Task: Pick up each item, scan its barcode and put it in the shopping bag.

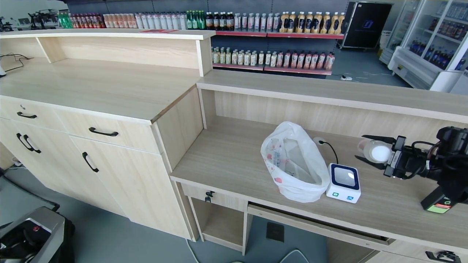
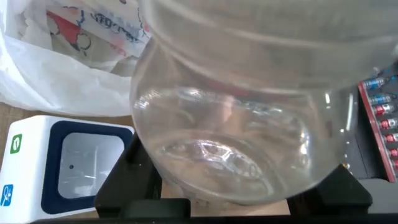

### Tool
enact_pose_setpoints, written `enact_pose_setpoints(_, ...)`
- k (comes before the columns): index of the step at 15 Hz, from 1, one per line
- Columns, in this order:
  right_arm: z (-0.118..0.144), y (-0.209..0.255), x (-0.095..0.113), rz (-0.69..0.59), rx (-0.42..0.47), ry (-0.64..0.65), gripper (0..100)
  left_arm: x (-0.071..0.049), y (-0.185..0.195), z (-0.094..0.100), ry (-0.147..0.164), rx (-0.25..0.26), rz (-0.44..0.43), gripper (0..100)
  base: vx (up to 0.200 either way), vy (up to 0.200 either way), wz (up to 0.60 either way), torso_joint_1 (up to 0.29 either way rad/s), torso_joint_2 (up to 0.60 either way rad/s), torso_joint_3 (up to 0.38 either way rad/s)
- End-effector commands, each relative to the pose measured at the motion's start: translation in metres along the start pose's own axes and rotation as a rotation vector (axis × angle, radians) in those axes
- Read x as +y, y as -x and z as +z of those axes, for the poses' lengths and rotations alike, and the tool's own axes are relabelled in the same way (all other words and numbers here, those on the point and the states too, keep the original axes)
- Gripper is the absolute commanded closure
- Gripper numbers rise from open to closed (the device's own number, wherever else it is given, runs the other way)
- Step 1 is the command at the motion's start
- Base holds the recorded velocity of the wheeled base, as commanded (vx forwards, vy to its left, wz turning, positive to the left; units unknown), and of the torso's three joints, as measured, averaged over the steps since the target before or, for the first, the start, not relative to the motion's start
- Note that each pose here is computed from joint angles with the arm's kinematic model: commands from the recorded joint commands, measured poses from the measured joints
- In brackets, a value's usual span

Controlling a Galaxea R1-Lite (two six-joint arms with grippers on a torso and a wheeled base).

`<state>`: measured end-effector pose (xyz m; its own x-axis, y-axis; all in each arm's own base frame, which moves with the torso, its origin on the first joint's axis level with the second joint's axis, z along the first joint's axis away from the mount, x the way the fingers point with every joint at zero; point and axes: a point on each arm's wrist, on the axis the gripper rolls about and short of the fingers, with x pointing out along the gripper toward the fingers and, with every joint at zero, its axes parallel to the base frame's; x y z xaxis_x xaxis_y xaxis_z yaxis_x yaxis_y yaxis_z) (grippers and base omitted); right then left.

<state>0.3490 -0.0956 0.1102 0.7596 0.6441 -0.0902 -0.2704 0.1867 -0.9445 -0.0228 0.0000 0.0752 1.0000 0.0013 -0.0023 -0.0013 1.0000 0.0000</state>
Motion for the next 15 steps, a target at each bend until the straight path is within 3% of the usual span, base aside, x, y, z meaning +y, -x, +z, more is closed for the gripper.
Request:
enact_pose_setpoints(1,-0.009,0.001,0.014,0.024,0.002,-0.017,100,0.0,0.0,0.0,0.0,0.002,0.0,0,0.0,0.0,0.0,0.0,0.0,0.0)
enact_pose_setpoints(15,-0.032,-0.016,0.043,0.058,-0.048,-0.008,100,0.0,0.0,0.0,0.0,0.001,0.0,0,0.0,0.0,0.0,0.0,0.0,0.0)
